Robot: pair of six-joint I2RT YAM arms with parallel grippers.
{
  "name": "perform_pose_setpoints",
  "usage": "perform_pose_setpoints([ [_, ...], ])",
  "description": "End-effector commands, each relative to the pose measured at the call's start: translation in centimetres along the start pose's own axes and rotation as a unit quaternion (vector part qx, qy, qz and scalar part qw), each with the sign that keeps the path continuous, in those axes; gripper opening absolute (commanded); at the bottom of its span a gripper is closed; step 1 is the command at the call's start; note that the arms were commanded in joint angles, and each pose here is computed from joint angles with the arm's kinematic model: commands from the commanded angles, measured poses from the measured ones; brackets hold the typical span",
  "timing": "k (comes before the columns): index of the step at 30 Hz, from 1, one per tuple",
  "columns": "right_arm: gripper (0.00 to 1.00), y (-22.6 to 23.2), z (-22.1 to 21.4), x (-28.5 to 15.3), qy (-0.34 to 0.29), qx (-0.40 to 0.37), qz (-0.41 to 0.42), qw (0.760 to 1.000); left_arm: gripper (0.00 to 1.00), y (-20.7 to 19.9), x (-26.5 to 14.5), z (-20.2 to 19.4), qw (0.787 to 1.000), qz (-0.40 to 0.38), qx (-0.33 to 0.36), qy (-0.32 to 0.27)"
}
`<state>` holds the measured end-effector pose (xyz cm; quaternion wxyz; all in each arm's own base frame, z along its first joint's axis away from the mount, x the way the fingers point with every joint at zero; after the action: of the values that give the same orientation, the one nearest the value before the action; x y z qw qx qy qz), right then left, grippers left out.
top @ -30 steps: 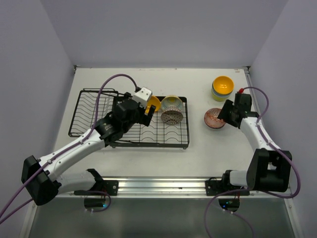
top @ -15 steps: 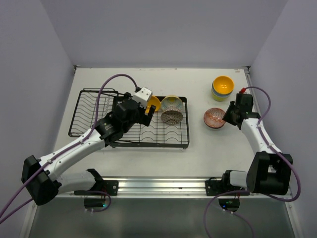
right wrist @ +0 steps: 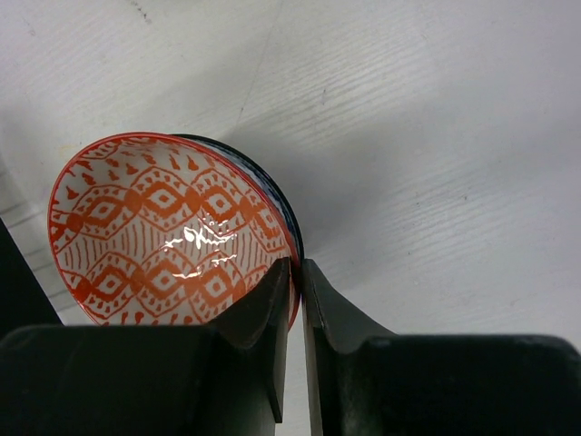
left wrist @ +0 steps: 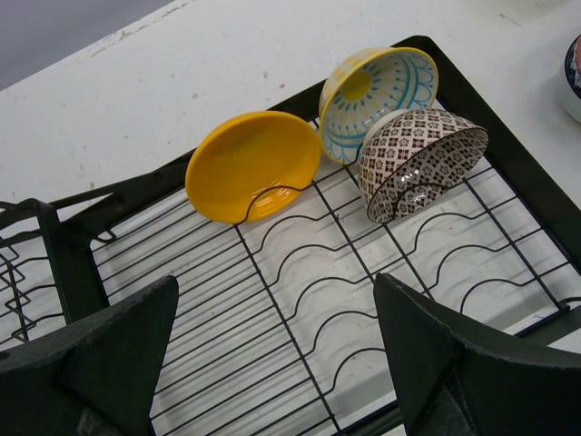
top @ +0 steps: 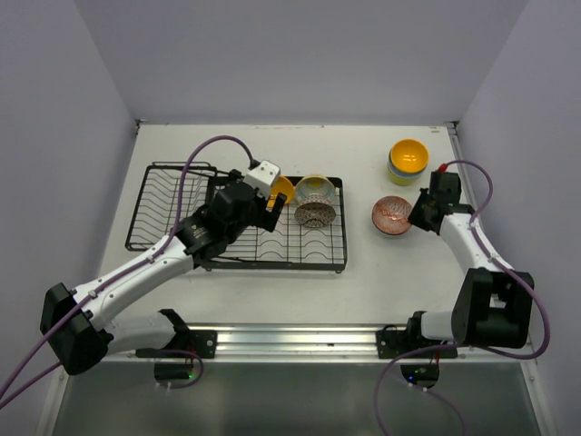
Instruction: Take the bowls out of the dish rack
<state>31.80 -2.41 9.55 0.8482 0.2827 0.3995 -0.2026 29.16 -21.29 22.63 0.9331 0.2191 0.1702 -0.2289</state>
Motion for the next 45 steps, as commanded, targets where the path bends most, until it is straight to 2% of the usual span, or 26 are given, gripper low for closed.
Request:
perform_pose_setpoints([
  [1, 0.14, 0.1, 0.1, 0.3, 0.001, -0.001, 0.002, 1.000, 0.92, -0.1, 0.0, 0.2, 1.000, 0.001, 0.011, -0.004],
  [4, 0.15, 0.3, 0.2, 0.1, 0.000, -0.002, 0.004, 1.000, 0.92, -0.1, -0.1, 0.2, 1.000, 0.000, 0.013, -0.004],
  [6, 0.21, 0.5, 0.5, -0.3, -0.006, -0.001, 0.008, 1.000, 0.92, -0.1, -0.1, 0.3, 1.000, -0.001, 0.012, -0.006],
  [7, 0.25, 0.6, 0.7, -0.6, -0.009, 0.000, 0.011, 1.000, 0.92, -0.4, -0.1, 0.3, 1.000, -0.006, 0.012, -0.008],
  [8, 0.35, 0.8, 0.8, -0.8, -0.010, -0.001, 0.013, 1.000, 0.93, -0.4, -0.1, 0.3, 1.000, -0.009, 0.013, -0.009],
  [10, 0.44, 1.2, 1.3, -1.6, -0.018, 0.000, 0.022, 1.000, 0.93, -0.7, -0.2, 0.5, 1.000, -0.017, 0.014, -0.014],
  [11, 0.52, 1.4, 1.5, -1.9, -0.021, 0.002, 0.027, 0.999, 0.93, -1.0, -0.1, 0.5, 0.999, -0.025, 0.014, -0.019],
  [14, 0.61, 2.2, 2.1, -3.2, -0.030, 0.003, 0.048, 0.998, 0.93, -1.8, -0.1, 0.6, 0.998, -0.048, 0.024, -0.030],
  [19, 0.64, 2.9, 2.7, -4.6, -0.056, 0.000, 0.077, 0.996, 0.93, -3.7, -0.1, 0.3, 0.993, -0.088, 0.064, -0.042],
  [20, 0.64, 3.7, 3.0, -5.1, -0.066, 0.000, 0.103, 0.993, 0.93, -3.9, 0.0, 0.3, 0.992, -0.089, 0.074, -0.046],
  [28, 0.66, 4.6, 1.1, -5.0, -0.072, 0.005, 0.174, 0.982, 0.91, -5.5, 1.6, -0.2, 0.988, -0.096, 0.111, -0.045],
  [35, 0.66, 5.0, 0.4, -5.2, -0.081, 0.015, 0.210, 0.974, 0.90, -5.8, 3.7, 0.0, 0.985, -0.076, 0.152, -0.024],
  [45, 0.66, 6.0, -0.2, -5.9, -0.072, 0.020, 0.246, 0.966, 0.89, -7.1, 7.9, 2.8, 0.979, -0.056, 0.189, -0.057],
])
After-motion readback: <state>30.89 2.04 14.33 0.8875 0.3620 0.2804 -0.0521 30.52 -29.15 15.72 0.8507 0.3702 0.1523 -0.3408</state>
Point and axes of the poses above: each gripper's point midway between its finger pads, its own x axis out along the fingers, its own y axis along the line the jaws close on, z = x × y, the point moved 1 cm from there along -x, back along the fingers, and after that the axes turned 14 degrees about x, right-handed, at the moved point
